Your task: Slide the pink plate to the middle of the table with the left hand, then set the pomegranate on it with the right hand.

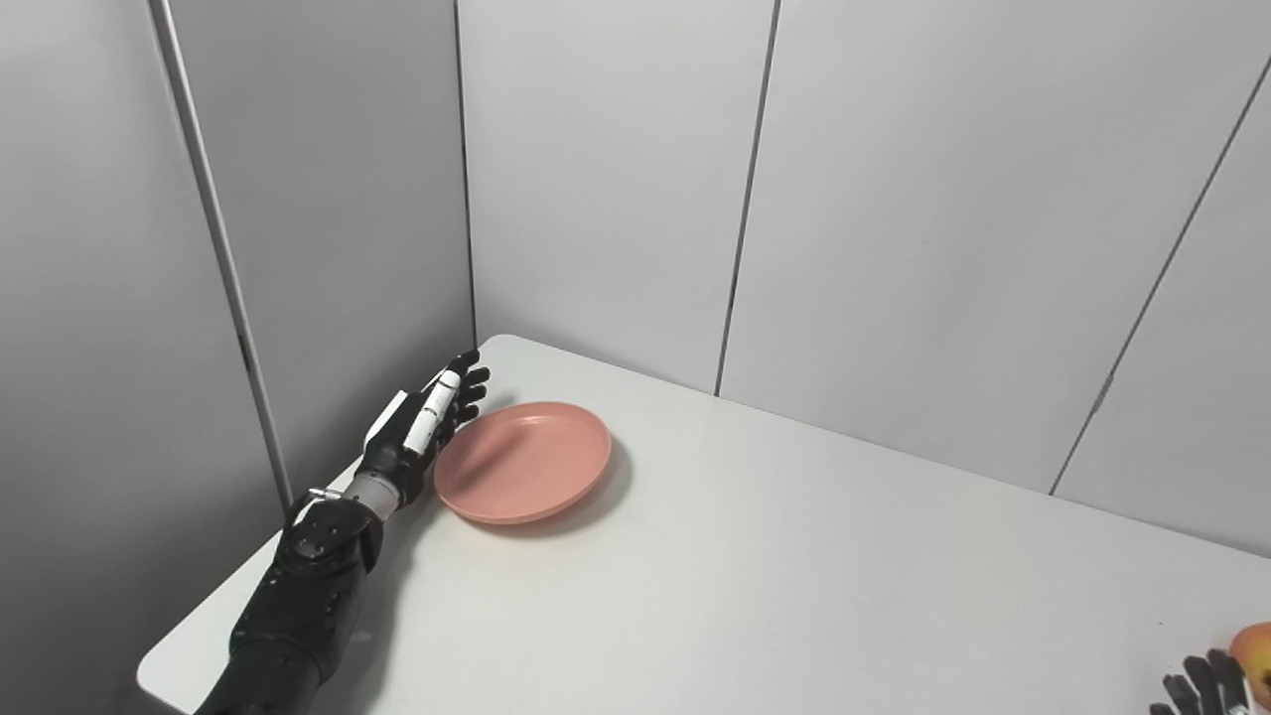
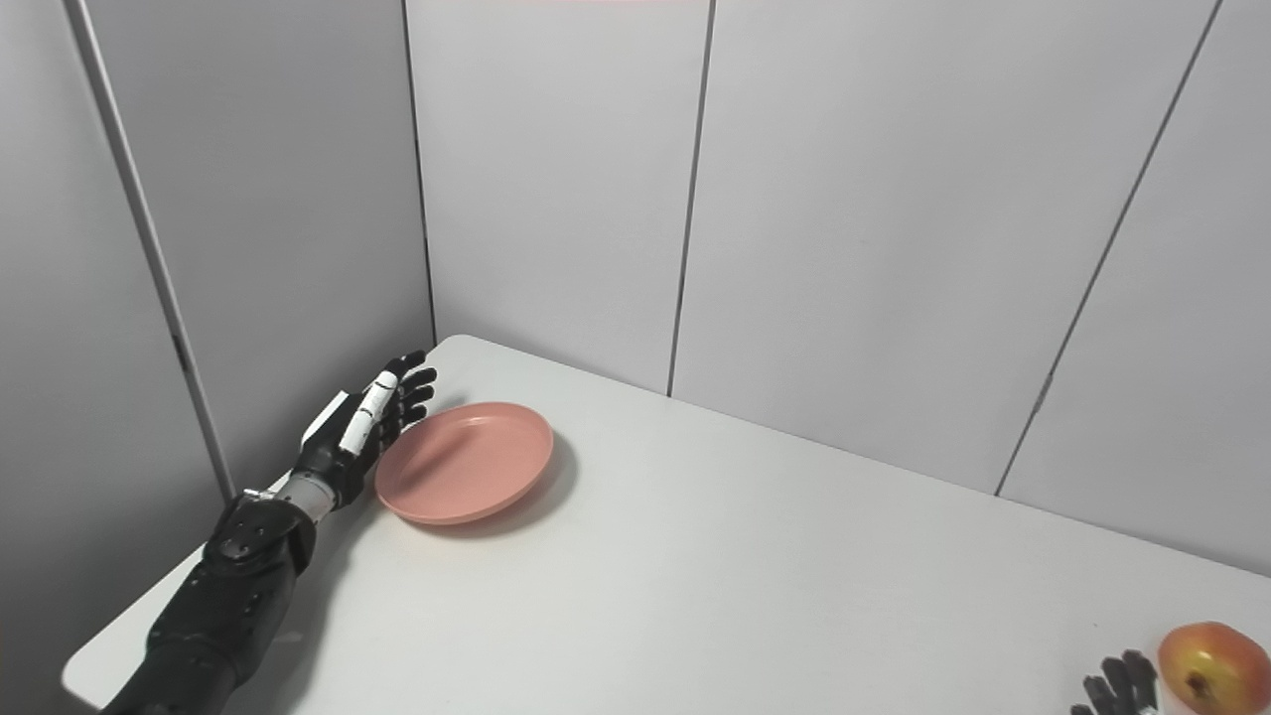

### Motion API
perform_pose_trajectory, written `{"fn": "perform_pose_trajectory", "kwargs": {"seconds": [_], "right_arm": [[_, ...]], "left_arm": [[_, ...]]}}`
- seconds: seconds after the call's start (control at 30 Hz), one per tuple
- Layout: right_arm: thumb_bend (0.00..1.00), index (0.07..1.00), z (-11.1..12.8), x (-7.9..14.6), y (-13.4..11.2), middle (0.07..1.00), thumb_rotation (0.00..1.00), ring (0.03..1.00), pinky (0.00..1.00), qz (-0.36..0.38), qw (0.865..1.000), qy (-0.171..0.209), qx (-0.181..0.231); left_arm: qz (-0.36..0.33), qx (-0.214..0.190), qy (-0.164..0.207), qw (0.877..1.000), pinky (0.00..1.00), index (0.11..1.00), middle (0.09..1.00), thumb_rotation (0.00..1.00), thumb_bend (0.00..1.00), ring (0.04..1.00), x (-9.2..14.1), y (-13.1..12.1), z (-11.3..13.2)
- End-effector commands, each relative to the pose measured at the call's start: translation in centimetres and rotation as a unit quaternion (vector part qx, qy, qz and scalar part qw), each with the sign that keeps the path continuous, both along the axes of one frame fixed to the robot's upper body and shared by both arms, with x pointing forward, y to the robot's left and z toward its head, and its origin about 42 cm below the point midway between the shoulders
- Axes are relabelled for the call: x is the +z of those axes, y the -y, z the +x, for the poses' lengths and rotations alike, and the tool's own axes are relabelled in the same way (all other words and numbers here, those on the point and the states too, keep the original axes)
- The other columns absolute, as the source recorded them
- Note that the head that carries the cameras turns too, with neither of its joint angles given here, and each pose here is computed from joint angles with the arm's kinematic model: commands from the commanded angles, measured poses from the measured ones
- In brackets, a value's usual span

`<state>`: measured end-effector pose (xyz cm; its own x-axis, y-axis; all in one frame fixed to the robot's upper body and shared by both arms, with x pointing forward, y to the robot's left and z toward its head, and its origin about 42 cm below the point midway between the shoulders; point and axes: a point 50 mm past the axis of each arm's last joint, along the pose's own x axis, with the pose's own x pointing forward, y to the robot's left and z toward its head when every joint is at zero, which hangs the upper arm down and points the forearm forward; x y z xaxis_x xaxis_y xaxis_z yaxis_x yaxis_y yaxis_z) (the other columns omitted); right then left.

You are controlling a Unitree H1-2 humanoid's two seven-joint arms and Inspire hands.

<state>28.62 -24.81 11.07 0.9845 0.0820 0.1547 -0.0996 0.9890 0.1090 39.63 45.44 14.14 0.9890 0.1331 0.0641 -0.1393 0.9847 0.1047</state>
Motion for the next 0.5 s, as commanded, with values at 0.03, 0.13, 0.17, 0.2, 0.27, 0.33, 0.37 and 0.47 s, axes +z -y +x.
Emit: {"fn": "perform_pose_trajectory", "kwargs": {"seconds": [0.03, 0.13, 0.17, 0.2, 0.27, 0.33, 0.37, 0.47], "right_arm": [[0.77, 1.0, -1.3, -2.0, 0.3, 1.0, 0.91, 1.0, 1.0, 0.007, 0.999, -0.033, -0.004], [0.76, 1.0, -1.3, -1.9, 0.2, 1.0, 0.92, 1.0, 1.0, 0.006, 0.999, -0.033, -0.002], [0.76, 1.0, -1.3, -2.0, 0.2, 1.0, 0.92, 1.0, 1.0, 0.006, 0.999, -0.033, -0.003], [0.76, 1.0, -1.3, -2.0, 0.2, 1.0, 0.92, 1.0, 1.0, 0.006, 0.999, -0.032, -0.003], [0.76, 1.0, -1.3, -2.0, 0.2, 1.0, 0.92, 1.0, 1.0, 0.005, 0.999, -0.034, -0.003], [0.77, 1.0, -1.2, -2.0, 0.2, 1.0, 0.92, 1.0, 1.0, 0.005, 0.999, -0.035, -0.002], [0.76, 1.0, -1.2, -2.0, 0.2, 1.0, 0.93, 1.0, 1.0, 0.005, 0.999, -0.035, -0.002], [0.76, 1.0, -1.2, -2.0, 0.2, 1.0, 0.93, 1.0, 1.0, 0.004, 0.999, -0.034, -0.002]], "left_arm": [[0.014, -0.004, 0.056, 0.998, 0.98, 0.949, 0.95, 1.0, 0.54, 0.962, 4.1, -0.6, 1.5], [0.016, -0.004, 0.061, 0.998, 0.97, 0.939, 0.943, 1.0, 0.53, 0.952, 4.5, -0.6, 1.6], [0.017, -0.003, 0.061, 0.998, 0.97, 0.938, 0.943, 1.0, 0.53, 0.951, 4.7, -0.6, 1.6], [0.018, -0.002, 0.061, 0.998, 0.96, 0.935, 0.94, 1.0, 0.53, 0.948, 4.9, -0.6, 1.6], [0.023, -0.002, 0.062, 0.998, 0.96, 0.932, 0.936, 1.0, 0.53, 0.946, 5.3, -0.5, 1.7], [0.026, -0.004, 0.066, 0.997, 0.97, 0.93, 0.935, 1.0, 0.54, 0.947, 5.5, -0.6, 1.9], [0.027, -0.005, 0.067, 0.997, 0.97, 0.926, 0.933, 1.0, 0.55, 0.945, 5.7, -0.6, 2.0], [0.036, -0.004, 0.066, 0.997, 0.96, 0.923, 0.931, 1.0, 0.57, 0.943, 5.9, -0.8, 2.0]]}}
